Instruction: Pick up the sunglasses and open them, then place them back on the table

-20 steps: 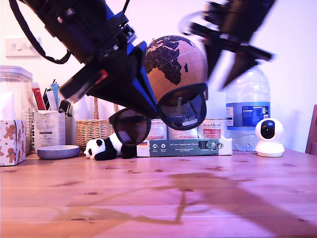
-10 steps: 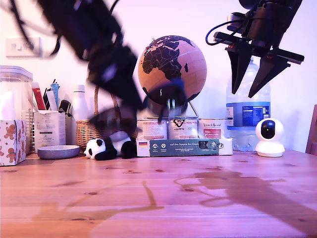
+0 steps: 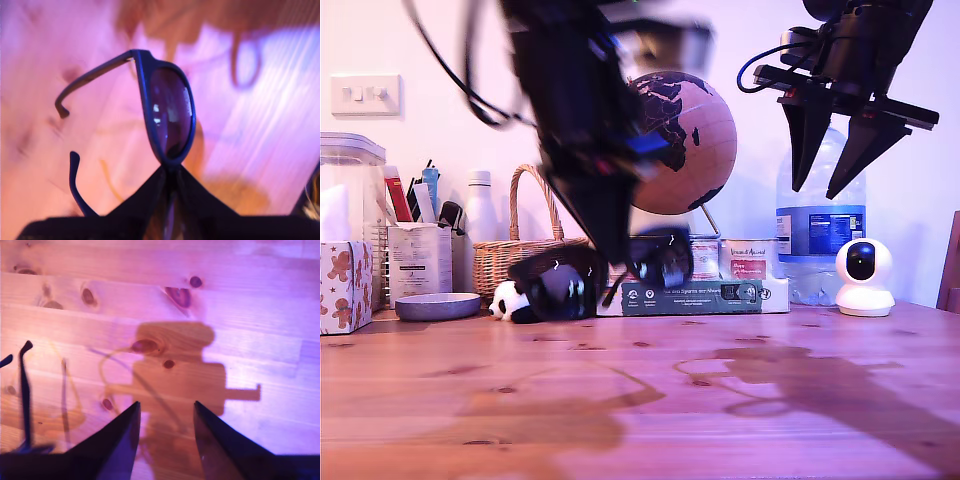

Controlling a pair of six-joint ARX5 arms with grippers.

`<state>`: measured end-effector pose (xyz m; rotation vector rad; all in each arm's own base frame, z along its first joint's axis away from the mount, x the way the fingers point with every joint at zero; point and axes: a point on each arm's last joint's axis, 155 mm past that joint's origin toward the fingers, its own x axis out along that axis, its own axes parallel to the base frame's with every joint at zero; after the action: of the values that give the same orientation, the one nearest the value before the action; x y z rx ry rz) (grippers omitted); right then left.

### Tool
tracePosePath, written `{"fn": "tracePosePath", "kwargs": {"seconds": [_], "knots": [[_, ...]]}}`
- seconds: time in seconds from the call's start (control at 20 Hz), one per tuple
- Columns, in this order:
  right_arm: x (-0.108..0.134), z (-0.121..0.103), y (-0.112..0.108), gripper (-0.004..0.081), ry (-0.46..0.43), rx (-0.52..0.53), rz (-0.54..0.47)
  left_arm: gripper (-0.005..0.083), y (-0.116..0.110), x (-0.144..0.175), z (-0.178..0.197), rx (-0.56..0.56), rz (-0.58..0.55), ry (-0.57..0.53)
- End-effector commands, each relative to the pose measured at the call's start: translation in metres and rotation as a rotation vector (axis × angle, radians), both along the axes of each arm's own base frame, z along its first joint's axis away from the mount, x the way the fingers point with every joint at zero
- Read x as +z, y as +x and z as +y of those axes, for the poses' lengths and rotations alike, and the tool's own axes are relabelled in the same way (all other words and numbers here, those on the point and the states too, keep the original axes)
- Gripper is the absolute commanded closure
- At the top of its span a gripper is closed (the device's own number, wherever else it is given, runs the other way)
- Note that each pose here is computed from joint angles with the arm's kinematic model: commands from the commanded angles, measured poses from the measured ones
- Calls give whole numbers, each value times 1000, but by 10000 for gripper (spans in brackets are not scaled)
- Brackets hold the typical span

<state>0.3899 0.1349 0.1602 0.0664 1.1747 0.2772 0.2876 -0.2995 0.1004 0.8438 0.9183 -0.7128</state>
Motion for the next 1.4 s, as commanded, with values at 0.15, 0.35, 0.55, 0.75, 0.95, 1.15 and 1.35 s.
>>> {"fn": "tracePosePath", "kwargs": {"seconds": [0.15,0.35,0.55,0.75,0.95,1.15,1.35], "knots": [[-1,-2,-4,467,-9,5,8,784,10,8,-20,110,37,-23],[-2,-6,-5,467,-32,13,7,783,6,-11,-24,216,120,27],[-3,-10,-4,467,-49,9,6,765,-2,-34,-20,310,200,75],[-3,-13,-3,467,-62,21,1,764,-12,-47,-24,366,274,64],[-4,-14,-5,467,-71,24,5,764,-14,-50,-45,378,319,-32],[-7,-16,-11,467,-86,43,26,699,-8,-48,-57,388,312,-91],[-7,-17,-13,467,-89,44,35,672,-11,-47,-66,378,339,-128]]}}
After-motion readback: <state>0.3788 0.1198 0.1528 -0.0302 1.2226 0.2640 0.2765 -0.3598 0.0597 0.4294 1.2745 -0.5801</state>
